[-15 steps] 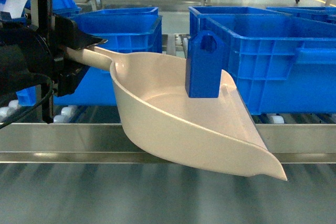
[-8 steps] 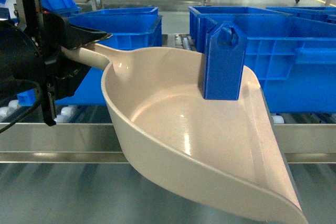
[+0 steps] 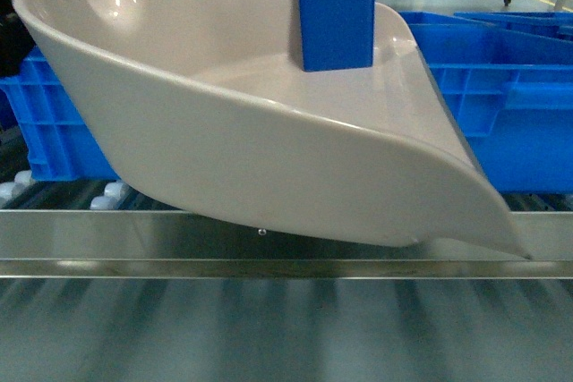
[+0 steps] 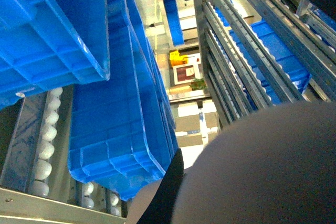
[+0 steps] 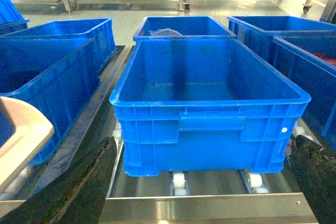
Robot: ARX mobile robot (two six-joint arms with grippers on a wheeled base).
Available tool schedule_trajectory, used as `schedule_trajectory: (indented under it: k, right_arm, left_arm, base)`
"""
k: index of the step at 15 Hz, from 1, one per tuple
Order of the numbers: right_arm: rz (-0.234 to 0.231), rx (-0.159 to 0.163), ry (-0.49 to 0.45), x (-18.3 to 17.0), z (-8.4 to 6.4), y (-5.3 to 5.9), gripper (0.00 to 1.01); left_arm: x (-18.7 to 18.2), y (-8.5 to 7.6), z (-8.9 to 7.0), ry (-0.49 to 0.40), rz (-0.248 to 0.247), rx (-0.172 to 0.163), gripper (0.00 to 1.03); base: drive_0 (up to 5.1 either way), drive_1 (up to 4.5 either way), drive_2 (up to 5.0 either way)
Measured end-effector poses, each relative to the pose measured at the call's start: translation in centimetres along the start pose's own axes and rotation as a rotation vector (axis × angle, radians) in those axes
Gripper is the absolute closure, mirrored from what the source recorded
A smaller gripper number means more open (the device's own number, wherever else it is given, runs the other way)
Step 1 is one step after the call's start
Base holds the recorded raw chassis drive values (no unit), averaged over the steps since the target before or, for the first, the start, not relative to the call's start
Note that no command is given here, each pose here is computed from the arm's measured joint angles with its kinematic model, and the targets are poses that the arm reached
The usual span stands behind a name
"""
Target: Place part in tray to right shelf
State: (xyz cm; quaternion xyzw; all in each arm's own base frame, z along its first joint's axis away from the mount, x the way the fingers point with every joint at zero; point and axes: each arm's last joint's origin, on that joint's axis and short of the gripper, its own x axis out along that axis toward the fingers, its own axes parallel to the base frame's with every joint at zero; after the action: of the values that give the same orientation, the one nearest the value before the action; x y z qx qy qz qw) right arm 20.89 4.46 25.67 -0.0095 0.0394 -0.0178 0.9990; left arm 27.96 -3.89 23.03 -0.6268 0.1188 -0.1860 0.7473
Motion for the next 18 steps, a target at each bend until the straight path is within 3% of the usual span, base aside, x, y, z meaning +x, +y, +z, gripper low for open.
schedule_trajectory:
  k: [2,6,7,8,9,10,12,14,16,18]
  right_arm:
    - [0.000,0.000,0.000,0.0,0.0,0.0,0.03]
    - [0.000,0.000,0.000,0.0,0.0,0.0,0.03]
    - [0.000,0.000,0.000,0.0,0.0,0.0,0.03]
    - [0.000,0.000,0.000,0.0,0.0,0.0,0.03]
    - [0.000,0.000,0.000,0.0,0.0,0.0,0.03]
    - [0.000,0.000,0.000,0.0,0.0,0.0,0.03]
    - [0.000,0.000,0.000,0.0,0.0,0.0,0.03]
    - [0.000,0.000,0.000,0.0,0.0,0.0,0.03]
    - [0.000,0.000,0.000,0.0,0.0,0.0,0.03]
    - [0.000,0.000,0.000,0.0,0.0,0.0,0.03]
  left_arm:
    - [0.3,-1.5,2.4,-0.070,-0.002,0.026,0.90]
    - [2.6,-4.2,9.5,-0.393,0.094,0.080,0.90]
    - [3.4,-4.6,11.6,-0.479,0.122,0.115,0.90]
    - [4.6,-5.5,13.7,-0.591,0.160,0.174,0.90]
    - [6.6,-6.3,15.5,-0.715,0.210,0.271,0.90]
    - [7.5,-6.4,15.7,-0.774,0.256,0.329,0.90]
    - [9.7,-6.8,15.0,-0.828,0.353,0.504,0.90]
    - [10.2,-7.4,14.3,-0.825,0.359,0.603,0.90]
    - [10.2,-7.6,14.3,-0.818,0.359,0.629,0.90]
    - [9.8,-7.5,14.3,-0.817,0.357,0.623,0.90]
  base:
    - [0.0,0.00,0.0]
    - [0.0,0.00,0.0]
    - [0.0,0.00,0.0]
    - [0.0,0.00,0.0]
    - [0.0,0.00,0.0]
    - [0.0,0.00,0.0]
    - [0.0,0.00,0.0]
    - [0.0,0.00,0.0]
    - [0.0,0.00,0.0]
    - [0.0,0.00,0.0]
